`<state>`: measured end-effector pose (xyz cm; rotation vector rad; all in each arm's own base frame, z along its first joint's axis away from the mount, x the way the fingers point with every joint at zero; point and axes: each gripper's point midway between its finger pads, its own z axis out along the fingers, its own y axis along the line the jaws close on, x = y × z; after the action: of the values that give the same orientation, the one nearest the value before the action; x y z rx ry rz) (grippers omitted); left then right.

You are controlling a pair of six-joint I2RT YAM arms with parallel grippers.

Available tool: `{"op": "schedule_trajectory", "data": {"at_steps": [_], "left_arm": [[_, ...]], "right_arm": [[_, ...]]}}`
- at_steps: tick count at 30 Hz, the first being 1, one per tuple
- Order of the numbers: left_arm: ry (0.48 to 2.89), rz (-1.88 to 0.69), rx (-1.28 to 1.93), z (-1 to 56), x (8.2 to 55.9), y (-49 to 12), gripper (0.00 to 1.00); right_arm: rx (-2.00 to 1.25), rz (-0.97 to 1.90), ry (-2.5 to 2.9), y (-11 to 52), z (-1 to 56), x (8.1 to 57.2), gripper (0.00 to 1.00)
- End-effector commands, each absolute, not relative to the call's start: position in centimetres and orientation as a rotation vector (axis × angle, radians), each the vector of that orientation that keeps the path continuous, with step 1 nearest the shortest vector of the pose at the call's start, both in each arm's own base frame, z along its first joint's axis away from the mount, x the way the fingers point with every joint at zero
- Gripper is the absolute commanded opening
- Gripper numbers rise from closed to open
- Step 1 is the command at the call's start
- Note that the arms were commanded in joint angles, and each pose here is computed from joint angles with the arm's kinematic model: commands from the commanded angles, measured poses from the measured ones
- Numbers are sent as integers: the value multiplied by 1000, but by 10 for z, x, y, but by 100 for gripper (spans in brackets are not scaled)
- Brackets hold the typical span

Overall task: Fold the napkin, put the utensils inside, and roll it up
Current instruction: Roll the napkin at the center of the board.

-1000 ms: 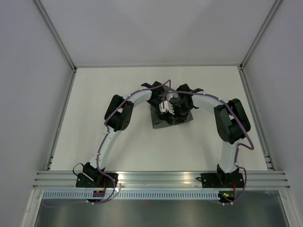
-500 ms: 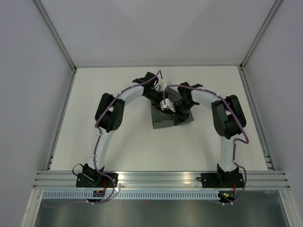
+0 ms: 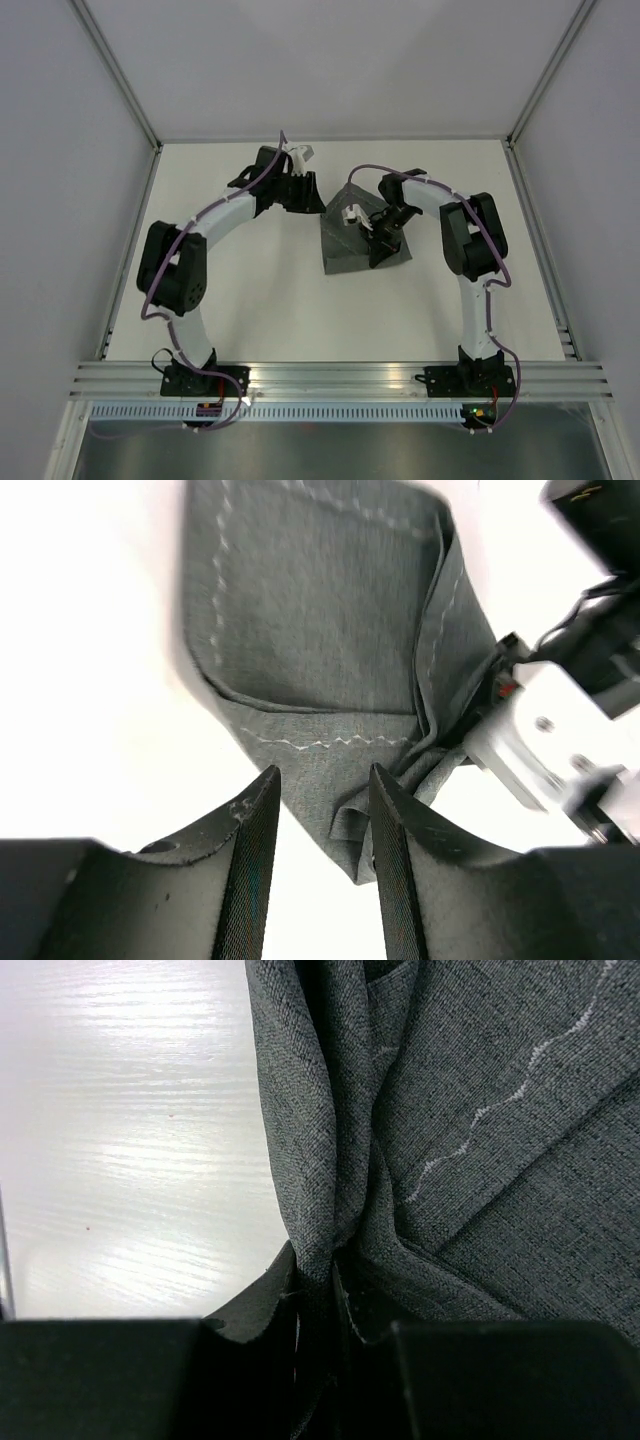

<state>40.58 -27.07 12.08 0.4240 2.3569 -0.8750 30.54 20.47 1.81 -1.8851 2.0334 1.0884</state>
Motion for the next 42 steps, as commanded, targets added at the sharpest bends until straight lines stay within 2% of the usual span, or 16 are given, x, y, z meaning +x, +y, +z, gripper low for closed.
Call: {"op": "schedule_trajectory", "data": {"at_steps": [1, 9, 15, 21, 27, 42], "left_arm": [[2147, -755, 338, 168, 422, -266, 46], [1916, -392, 611, 170, 376, -286, 50], [1725, -274, 908, 161, 327, -333, 51], [1645, -199, 1181, 130, 294, -370, 53], [1605, -136, 1363, 91, 278, -392, 54], [1609, 27, 1506, 35, 292, -401, 55]], "right_arm": [[-1920, 1200, 2124, 190, 1, 287, 18], [-1847, 1309, 2180, 184, -1, 293, 18], [-1813, 1352, 2209, 179, -4, 295, 18], [-1796, 1396, 2230, 178, -7, 295, 18], [-1785, 1405, 2247, 177, -9, 295, 18], [-1779, 1402, 2278, 173, -15, 296, 17]]}}
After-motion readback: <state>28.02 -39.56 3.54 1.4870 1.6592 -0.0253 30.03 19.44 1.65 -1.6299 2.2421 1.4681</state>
